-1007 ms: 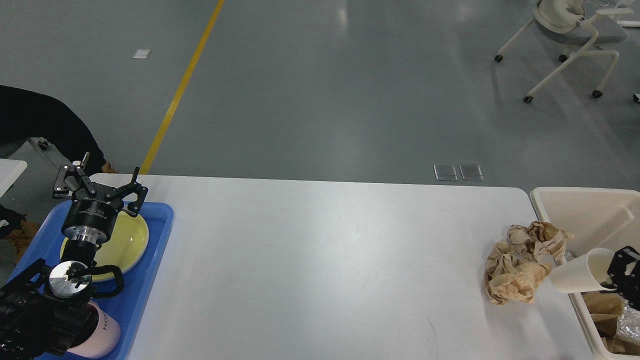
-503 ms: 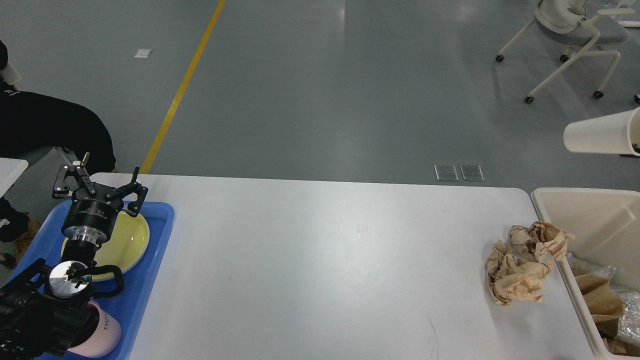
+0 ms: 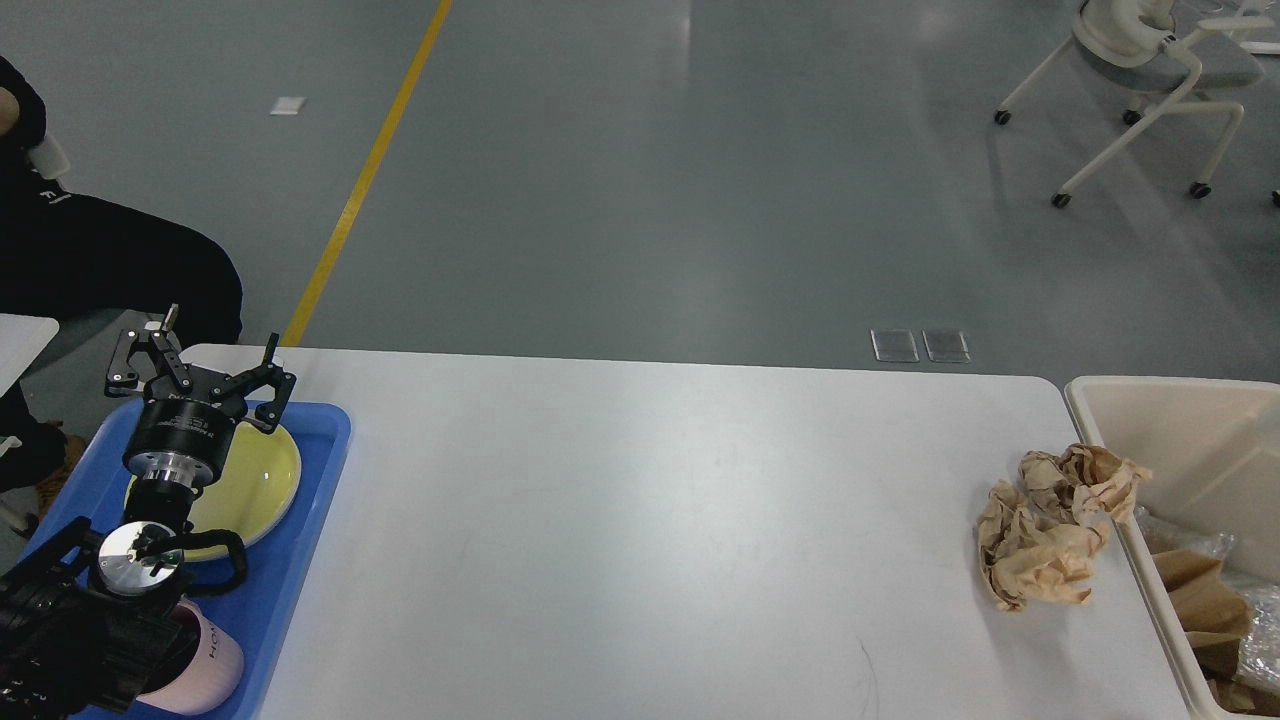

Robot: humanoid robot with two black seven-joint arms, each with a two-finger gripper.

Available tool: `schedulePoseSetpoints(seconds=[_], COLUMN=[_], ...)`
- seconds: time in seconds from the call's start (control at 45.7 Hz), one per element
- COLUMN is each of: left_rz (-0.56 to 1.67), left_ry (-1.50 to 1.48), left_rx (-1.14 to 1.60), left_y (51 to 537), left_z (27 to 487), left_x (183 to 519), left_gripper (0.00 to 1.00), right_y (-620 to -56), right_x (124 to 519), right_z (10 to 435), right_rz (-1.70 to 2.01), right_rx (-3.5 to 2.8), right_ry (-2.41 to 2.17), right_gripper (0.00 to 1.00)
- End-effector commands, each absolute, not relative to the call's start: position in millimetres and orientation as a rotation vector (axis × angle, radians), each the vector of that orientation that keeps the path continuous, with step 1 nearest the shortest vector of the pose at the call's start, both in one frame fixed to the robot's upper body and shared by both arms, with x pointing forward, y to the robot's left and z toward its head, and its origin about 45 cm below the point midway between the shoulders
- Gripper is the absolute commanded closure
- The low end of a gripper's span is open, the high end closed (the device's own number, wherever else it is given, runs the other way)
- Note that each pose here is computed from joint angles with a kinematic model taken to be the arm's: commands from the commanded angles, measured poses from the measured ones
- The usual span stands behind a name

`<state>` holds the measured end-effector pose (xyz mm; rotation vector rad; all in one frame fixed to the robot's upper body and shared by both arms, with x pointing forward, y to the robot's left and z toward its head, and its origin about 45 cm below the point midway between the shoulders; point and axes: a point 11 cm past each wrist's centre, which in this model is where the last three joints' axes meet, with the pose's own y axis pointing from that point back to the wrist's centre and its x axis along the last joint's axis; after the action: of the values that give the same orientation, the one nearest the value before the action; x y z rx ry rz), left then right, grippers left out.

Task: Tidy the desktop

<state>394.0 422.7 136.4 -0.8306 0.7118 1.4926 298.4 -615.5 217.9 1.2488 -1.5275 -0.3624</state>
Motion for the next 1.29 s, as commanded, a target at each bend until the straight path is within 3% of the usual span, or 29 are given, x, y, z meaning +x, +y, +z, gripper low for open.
schedulePoseSetpoints(seconds=[0.0, 0.088, 0.263, 0.416, 0.635, 0.876, 1.27], left_rz=[1.493, 1.493, 1.493, 1.493, 1.493, 1.493, 1.493], left_ry=[0.712, 0.712, 0.712, 0.712, 0.712, 0.712, 0.712], left_rx=[-0.831, -0.831, -0.83, -0.831, -0.831, -0.83, -0.83], left_y=[422.7, 422.7, 422.6, 422.7, 422.7, 422.6, 422.6], left_z=[136.4, 136.4, 136.3, 136.4, 136.4, 136.3, 136.3], left_x=[394.0, 394.0, 394.0, 394.0, 394.0, 394.0, 394.0], left_gripper=[0.04, 0.04, 0.04, 0.04, 0.04, 0.04, 0.04], right_y=[-619.2, -617.5, -615.9, -586.4, -524.2, -451.2, -371.3], right_x=[285.9, 269.5, 267.9, 292.8, 363.8, 409.8, 387.5], right_z=[169.1, 140.6, 136.8, 133.0, 178.4, 225.4, 312.9], right_rz=[-0.335, -0.351, -0.357, -0.358, -0.259, -0.005, -0.257], right_rx=[1.145, 1.114, 1.116, 1.21, 1.403, 1.329, 1.604], right_ry=[-1.433, -1.373, -1.367, -1.337, -1.26, -0.783, -0.406], right_gripper=[0.0, 0.0, 0.0, 0.0, 0.0, 0.0, 0.0])
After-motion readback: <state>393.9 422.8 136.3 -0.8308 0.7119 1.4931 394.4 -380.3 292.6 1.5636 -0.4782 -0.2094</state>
